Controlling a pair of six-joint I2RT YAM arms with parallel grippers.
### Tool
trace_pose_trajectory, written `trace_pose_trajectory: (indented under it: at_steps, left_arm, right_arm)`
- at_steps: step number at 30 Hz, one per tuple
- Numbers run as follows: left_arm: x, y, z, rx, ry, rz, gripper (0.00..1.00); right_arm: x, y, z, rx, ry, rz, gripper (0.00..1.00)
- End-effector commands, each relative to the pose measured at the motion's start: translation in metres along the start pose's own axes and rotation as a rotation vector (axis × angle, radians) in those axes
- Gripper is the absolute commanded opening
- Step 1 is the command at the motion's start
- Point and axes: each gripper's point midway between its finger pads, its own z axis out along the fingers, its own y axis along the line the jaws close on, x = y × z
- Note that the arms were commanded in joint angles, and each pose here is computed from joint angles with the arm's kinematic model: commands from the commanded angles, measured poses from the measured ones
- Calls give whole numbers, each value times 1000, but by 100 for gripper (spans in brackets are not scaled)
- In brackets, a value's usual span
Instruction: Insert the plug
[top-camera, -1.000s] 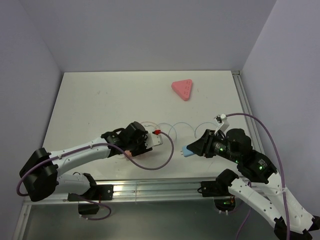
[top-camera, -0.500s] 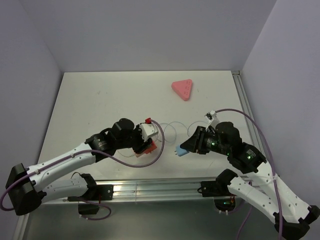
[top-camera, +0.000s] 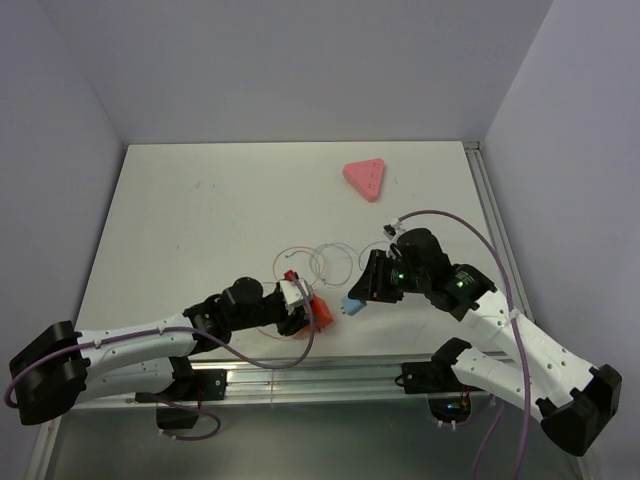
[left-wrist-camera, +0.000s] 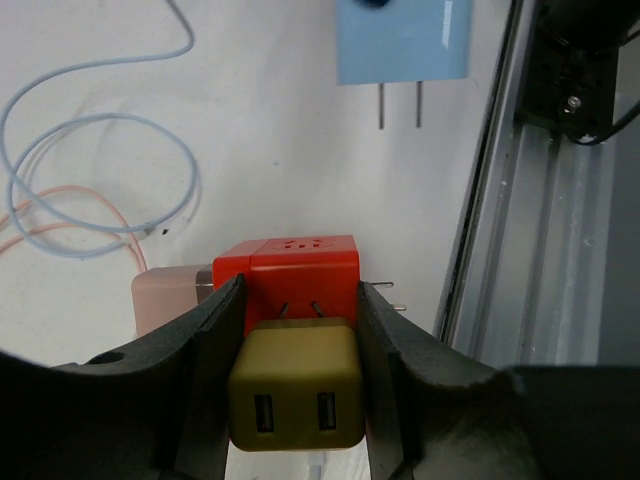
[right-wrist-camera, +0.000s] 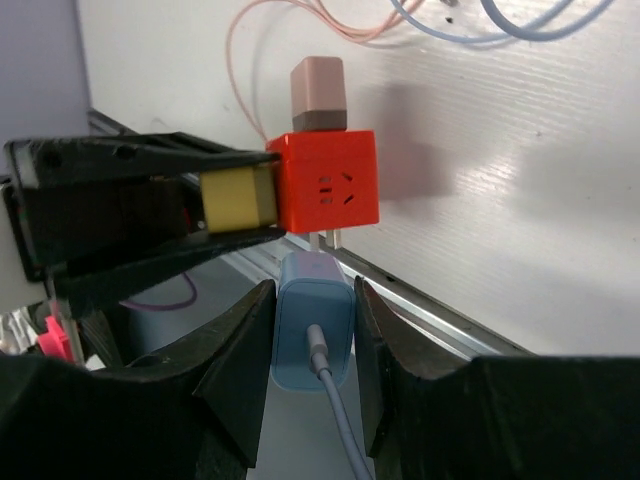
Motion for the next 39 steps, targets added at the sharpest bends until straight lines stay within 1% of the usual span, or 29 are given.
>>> trace_pose_trajectory:
  at_steps: [1,3,6,7,9,10,11,13,14,16,17,19,20,24,26,29,32,33,35,36,38,39]
  left_arm:
    - [-67,-7,-1,4,-283,94,0]
    - [-62,-9,0,7,-283,107,0]
    - [-55,-7,9,-9,-230,131,0]
    - [-46,-3,12,-28,-174,132,0]
    - [-45,-4,23,-26,-114,146,0]
    - [-32,-3,26,-26,-38,138,0]
    - [-41,-2,35,-23,-10,135,0]
    - [-39,1,43,-39,63,127,0]
    - [-33,4,47,-53,141,126,0]
    - [-26,8,48,-72,212,129,0]
    - [-19,10,47,-78,280,131,0]
    - [-12,11,46,-73,344,137,0]
    - [-4,11,44,-67,405,136,0]
    - [11,11,43,-53,524,137,0]
    - [20,10,44,-48,562,131,2]
    - [34,7,43,-24,603,128,6]
    - [43,10,40,-49,614,116,11]
    - [44,10,40,-50,610,116,19]
    - [44,10,40,-54,591,109,29]
    - [44,9,40,-55,589,104,36]
    - [44,9,40,-57,582,103,43]
    - [44,9,40,-57,580,102,44]
  right_arm:
    - [-15,16,-5,-30,-19,-74,0]
    - [-15,15,0,-28,-5,-82,0]
    - [-15,14,6,-24,12,-81,0]
    - [-15,14,7,-25,13,-81,0]
    - [-16,15,9,-30,5,-78,0]
    - [-17,15,8,-30,-3,-74,0]
    - [-18,16,7,-35,-12,-75,0]
    - [-21,15,4,-25,-34,-70,0]
    - [-22,16,1,-25,-46,-70,0]
    - [-24,14,-3,-12,-67,-64,0]
    - [-25,15,-7,-16,-80,-64,0]
    - [-25,13,-12,-8,-95,-61,0]
    - [-26,13,-16,-11,-108,-61,0]
    - [-26,6,-24,15,-131,-55,0]
    - [-27,4,-29,17,-150,-52,0]
    - [-28,0,-35,19,-176,-36,0]
    - [-28,-4,-39,27,-192,-27,0]
    - [-28,-6,-40,31,-194,-25,0]
    - [-27,-8,-41,33,-197,-24,0]
    - [-27,-8,-41,34,-198,-23,0]
    - [-27,-8,-42,33,-200,-22,0]
    - [-26,-8,-42,31,-198,-23,0]
